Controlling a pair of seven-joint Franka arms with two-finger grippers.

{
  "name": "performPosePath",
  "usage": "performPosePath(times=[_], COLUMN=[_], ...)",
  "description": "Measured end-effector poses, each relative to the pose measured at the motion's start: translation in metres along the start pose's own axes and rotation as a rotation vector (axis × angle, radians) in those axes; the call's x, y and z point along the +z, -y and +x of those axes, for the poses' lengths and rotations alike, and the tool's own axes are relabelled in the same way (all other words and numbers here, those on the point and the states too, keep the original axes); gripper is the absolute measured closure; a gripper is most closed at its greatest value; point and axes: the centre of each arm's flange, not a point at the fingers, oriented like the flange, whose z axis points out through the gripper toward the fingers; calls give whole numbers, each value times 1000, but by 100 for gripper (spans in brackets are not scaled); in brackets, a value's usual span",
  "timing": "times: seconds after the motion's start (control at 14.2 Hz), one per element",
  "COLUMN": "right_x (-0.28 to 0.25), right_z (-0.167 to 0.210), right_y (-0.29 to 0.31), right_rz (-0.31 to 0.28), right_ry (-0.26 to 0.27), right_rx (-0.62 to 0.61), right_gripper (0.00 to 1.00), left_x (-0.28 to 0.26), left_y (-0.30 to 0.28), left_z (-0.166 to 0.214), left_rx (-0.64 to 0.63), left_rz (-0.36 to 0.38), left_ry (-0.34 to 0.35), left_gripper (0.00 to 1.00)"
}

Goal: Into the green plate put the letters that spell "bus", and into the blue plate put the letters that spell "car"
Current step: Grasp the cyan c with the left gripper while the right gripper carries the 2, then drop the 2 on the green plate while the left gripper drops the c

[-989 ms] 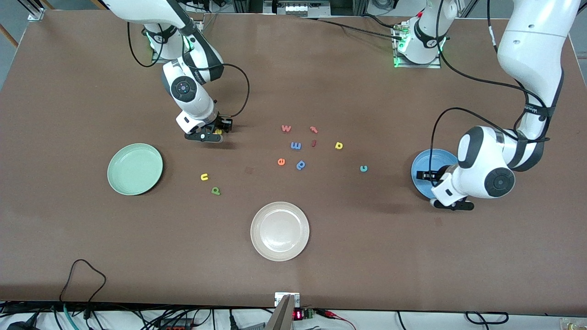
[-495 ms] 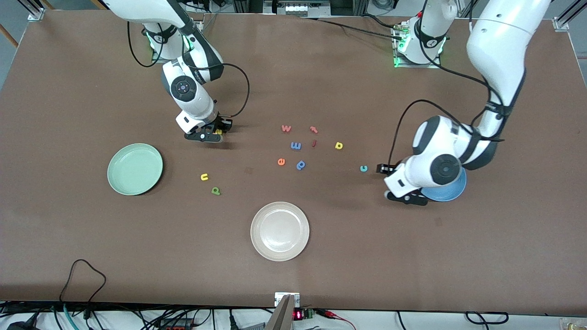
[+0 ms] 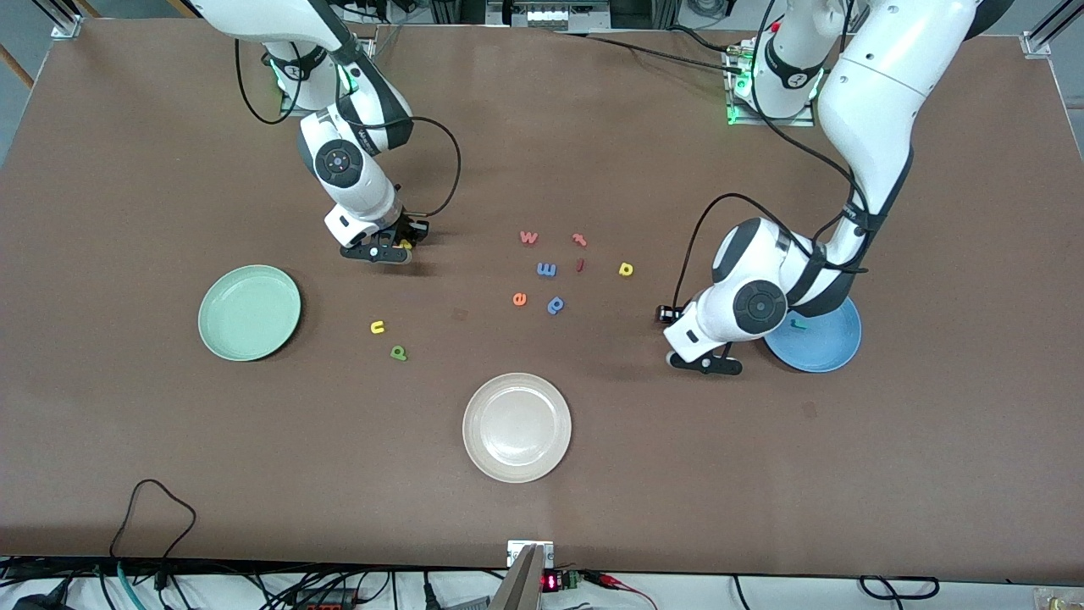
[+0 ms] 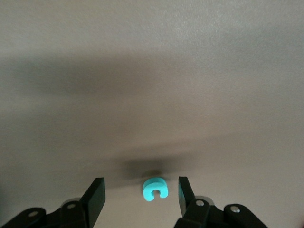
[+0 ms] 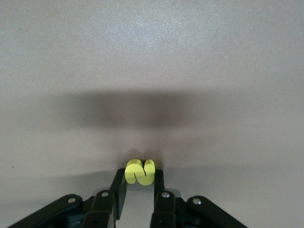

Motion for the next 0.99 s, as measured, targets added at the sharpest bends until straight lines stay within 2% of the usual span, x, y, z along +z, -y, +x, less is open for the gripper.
performPosePath(times=[0.28,0.57,0.64,0.71,0.92,0.99], right_x=[-6,-60,-77,-104,-114,-112], right_z=[6,48,64,96,132,143], right_y=[-2,-37,-55,-103,-183,-209], right_rz=[2,-14,-13,-7,-13,-17], right_ry=[-7,-2,-8,-32,-56,-57], right_rx=[-9,-60,-78,-118,-194,-213], right_gripper=[73,73,73,73,73,73], left_x=[9,21,21,22,22,22], left_y=[1,-1,-3,-5,-8,-10], left_z=[0,-4,-4,-5,-6,-6], left_rx=[-16,-14,-14,-16,-16,-16], left_rz=[0,4,5,6,8,9], left_ry=[14,34,35,35,35,35], left_gripper=[34,41,41,43,45,50])
